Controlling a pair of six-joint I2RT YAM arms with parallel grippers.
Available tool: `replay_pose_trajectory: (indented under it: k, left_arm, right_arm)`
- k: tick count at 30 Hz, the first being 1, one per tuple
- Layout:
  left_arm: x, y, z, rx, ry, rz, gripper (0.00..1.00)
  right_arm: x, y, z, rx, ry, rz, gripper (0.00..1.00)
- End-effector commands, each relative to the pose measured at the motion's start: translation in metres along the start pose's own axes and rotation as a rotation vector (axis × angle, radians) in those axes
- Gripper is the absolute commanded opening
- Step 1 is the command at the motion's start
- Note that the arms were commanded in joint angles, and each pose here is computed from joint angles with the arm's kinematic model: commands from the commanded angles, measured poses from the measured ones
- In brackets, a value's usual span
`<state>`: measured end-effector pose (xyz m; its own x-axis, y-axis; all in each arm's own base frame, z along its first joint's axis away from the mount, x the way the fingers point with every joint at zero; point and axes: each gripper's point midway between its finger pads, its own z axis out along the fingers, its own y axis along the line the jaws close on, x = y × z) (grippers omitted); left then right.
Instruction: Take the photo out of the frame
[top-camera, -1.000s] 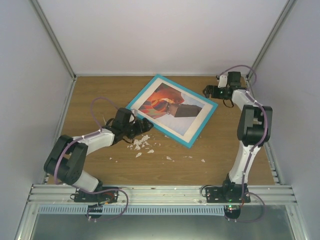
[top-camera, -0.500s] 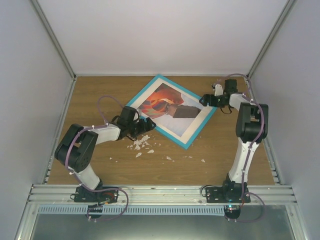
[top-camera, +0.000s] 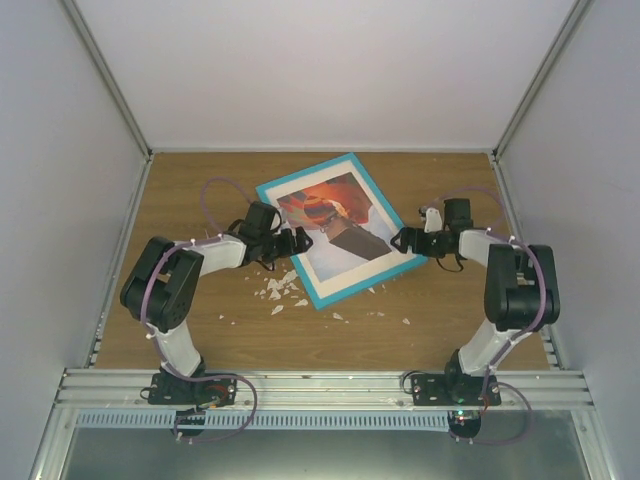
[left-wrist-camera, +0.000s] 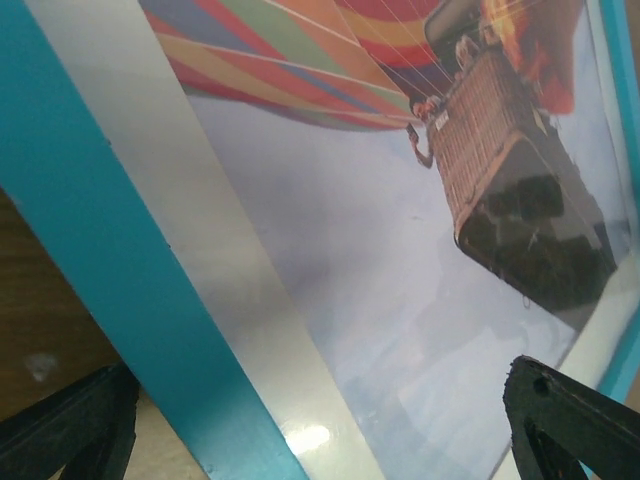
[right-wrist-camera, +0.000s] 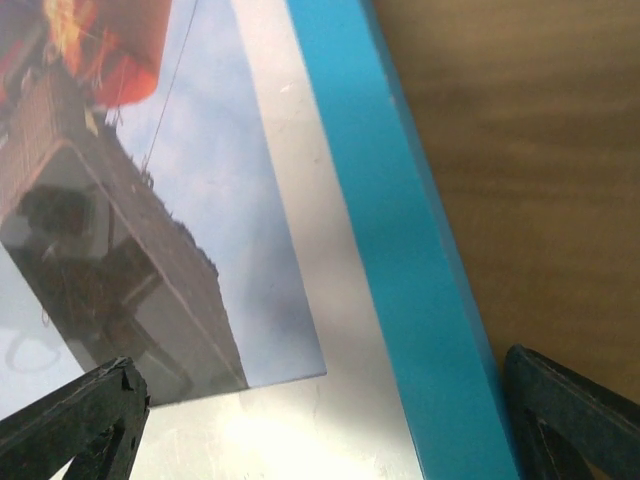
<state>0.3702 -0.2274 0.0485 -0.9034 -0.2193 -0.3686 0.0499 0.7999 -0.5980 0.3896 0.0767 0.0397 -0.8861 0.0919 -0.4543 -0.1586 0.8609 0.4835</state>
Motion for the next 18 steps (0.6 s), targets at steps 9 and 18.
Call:
replay_pose_trajectory:
  k: [9, 18]
  left_arm:
    - [-0.020, -0.013, 0.022, 0.000, 0.032, 0.102, 0.99]
    - [-0.046, -0.020, 0.032, -0.002, 0.005, 0.107, 0.99]
  right_arm:
    - [0.087, 0.070, -0.008, -0.129, 0.116, 0.007, 0.97]
    - [0.078, 0.066, -0.013, -0.060, 0.048, -0.024, 0.98]
